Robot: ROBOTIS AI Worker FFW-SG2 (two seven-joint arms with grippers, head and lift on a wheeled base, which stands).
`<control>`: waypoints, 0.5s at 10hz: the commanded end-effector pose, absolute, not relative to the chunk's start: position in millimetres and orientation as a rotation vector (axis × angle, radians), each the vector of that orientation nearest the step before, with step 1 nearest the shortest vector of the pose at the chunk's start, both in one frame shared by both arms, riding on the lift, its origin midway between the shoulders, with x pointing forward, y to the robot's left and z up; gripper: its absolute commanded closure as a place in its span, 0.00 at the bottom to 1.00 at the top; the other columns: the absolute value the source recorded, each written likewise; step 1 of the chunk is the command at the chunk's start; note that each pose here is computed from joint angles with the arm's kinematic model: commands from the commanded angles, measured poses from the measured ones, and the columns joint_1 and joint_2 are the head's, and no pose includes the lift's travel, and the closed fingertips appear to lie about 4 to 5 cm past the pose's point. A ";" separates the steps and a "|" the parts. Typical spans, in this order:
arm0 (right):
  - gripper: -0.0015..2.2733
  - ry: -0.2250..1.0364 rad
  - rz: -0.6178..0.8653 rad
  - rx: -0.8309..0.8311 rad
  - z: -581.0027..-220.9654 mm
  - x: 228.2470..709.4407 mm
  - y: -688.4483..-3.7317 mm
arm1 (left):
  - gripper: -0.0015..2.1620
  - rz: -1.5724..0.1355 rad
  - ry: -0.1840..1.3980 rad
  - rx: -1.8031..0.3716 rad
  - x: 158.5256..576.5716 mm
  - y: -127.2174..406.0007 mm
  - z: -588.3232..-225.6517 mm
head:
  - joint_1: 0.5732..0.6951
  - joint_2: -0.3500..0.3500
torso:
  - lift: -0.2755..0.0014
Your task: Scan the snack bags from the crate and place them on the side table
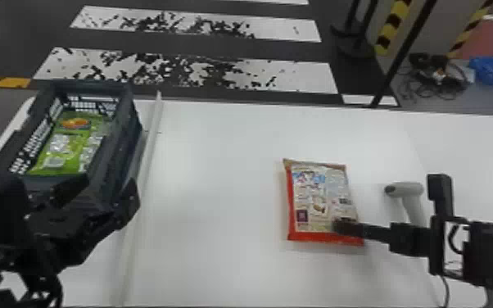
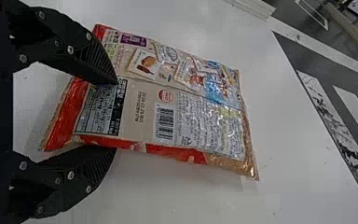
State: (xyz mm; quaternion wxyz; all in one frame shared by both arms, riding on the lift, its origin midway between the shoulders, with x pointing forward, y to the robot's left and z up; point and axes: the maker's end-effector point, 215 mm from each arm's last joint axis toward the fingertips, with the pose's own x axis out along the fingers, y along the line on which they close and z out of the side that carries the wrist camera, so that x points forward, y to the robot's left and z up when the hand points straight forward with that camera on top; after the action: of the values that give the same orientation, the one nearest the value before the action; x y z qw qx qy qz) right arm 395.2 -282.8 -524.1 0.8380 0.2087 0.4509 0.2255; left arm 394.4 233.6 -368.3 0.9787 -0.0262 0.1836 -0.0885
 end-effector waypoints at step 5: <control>0.99 0.835 0.543 0.577 -479.6 401.9 -298.3 | 0.07 -0.180 0.369 -0.053 393.7 232.6 -367.1 | 1.00 0.39 | 0.66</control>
State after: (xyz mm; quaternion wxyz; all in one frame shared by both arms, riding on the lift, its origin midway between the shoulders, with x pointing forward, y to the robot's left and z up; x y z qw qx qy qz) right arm 399.6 -291.8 -486.9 0.8370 0.2600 0.4056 0.2595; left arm 393.7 233.4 -367.3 0.9787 -0.0259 0.1831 -0.0887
